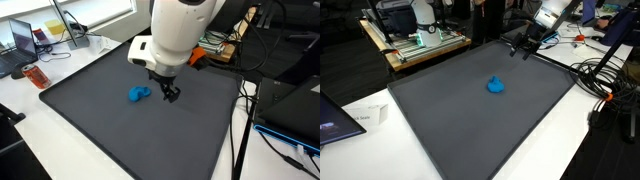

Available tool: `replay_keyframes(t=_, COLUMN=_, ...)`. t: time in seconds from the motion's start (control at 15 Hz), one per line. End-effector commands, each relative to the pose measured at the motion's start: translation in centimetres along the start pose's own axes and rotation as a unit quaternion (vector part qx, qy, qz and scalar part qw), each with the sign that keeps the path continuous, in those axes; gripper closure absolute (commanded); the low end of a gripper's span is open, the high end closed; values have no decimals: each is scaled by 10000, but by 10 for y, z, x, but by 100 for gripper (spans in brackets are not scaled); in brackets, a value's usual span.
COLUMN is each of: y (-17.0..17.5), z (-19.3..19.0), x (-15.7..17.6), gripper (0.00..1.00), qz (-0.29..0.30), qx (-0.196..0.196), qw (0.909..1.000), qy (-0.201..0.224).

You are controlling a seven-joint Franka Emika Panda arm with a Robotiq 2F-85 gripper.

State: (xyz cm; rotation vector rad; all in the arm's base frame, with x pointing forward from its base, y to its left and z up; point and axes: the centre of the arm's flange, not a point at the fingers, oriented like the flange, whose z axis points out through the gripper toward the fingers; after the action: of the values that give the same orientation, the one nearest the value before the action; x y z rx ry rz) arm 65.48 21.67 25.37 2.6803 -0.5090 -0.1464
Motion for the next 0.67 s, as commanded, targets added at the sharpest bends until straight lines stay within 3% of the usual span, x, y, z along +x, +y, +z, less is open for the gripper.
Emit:
replay_keyframes(t=0.0, y=-23, z=5, x=22, gripper=0, qz=391, qx=-327, qw=9987, qy=-6)
replay_keyframes(t=0.2, y=-26, z=19, x=33, gripper=0, qz=550, qx=-466, qw=9974, qy=-32)
replay_keyframes(t=0.6, y=-19, z=44, x=60, gripper=0, qz=240, qx=-427, qw=9985, qy=-236)
